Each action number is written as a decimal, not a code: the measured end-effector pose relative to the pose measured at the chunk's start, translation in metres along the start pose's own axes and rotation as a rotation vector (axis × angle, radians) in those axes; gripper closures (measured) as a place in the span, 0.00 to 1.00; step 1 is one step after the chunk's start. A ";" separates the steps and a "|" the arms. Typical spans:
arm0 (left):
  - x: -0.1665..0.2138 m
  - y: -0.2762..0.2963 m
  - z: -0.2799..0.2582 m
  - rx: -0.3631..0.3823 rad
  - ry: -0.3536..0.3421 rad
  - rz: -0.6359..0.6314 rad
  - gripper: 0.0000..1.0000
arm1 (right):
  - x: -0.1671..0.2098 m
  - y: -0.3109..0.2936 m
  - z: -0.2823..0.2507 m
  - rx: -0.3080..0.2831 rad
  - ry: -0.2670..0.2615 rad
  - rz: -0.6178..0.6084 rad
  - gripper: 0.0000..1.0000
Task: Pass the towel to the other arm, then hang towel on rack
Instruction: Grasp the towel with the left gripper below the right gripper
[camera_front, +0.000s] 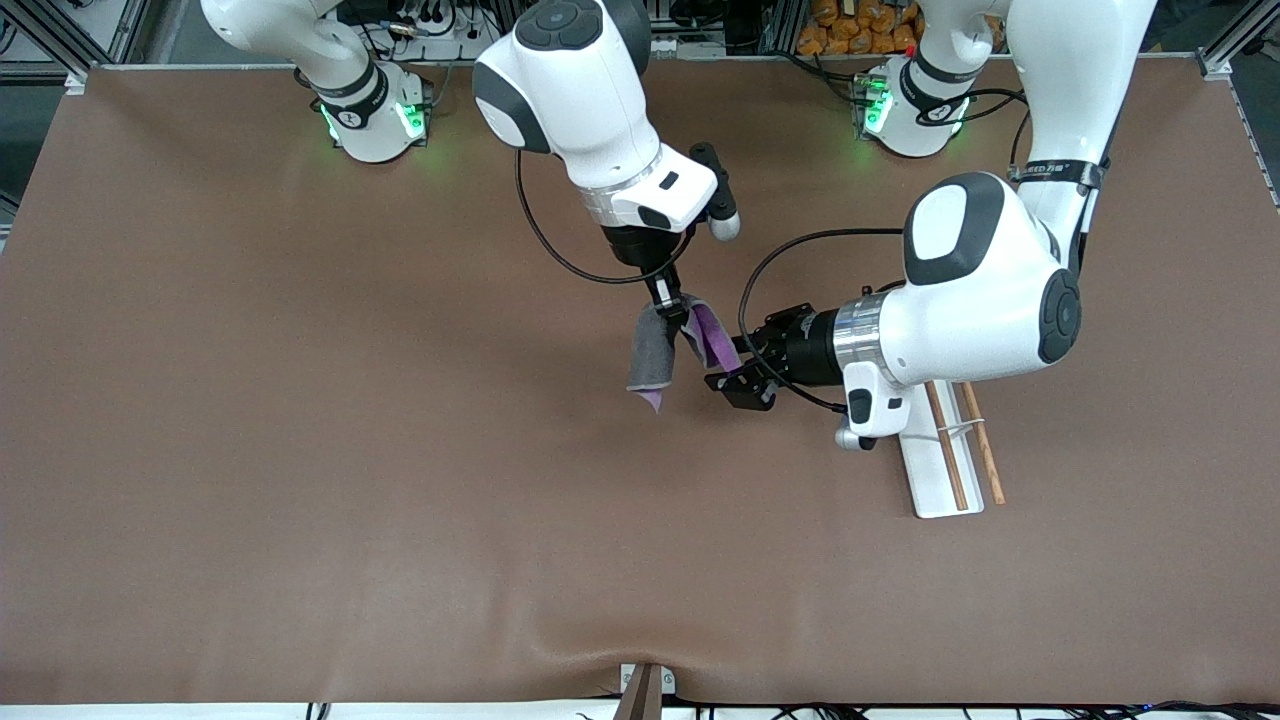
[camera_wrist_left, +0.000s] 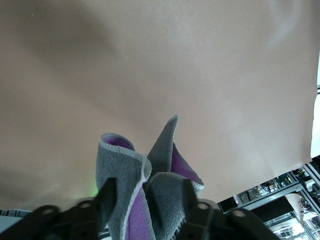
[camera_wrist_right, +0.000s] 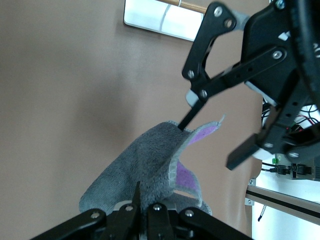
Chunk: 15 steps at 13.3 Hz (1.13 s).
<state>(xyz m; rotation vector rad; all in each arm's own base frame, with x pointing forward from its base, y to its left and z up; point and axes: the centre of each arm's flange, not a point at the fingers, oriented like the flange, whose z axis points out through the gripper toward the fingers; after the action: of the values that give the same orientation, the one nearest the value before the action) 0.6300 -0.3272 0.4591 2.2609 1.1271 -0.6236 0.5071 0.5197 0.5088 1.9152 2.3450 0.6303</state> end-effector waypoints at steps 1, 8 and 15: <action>0.002 0.000 0.002 0.002 -0.001 -0.002 0.43 | 0.000 0.000 0.000 0.001 -0.001 0.000 0.96; 0.002 0.002 0.000 0.001 0.013 0.006 0.98 | 0.000 -0.001 0.000 0.002 -0.001 0.000 0.96; -0.031 -0.006 -0.076 0.020 0.105 0.079 0.98 | -0.001 -0.001 0.002 0.006 -0.005 0.003 0.67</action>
<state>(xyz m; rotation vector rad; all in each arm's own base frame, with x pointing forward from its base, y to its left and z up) 0.6201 -0.2935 0.5332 2.3668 1.0784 -0.4923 0.5074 0.5189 0.5065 1.9207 2.3446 0.6179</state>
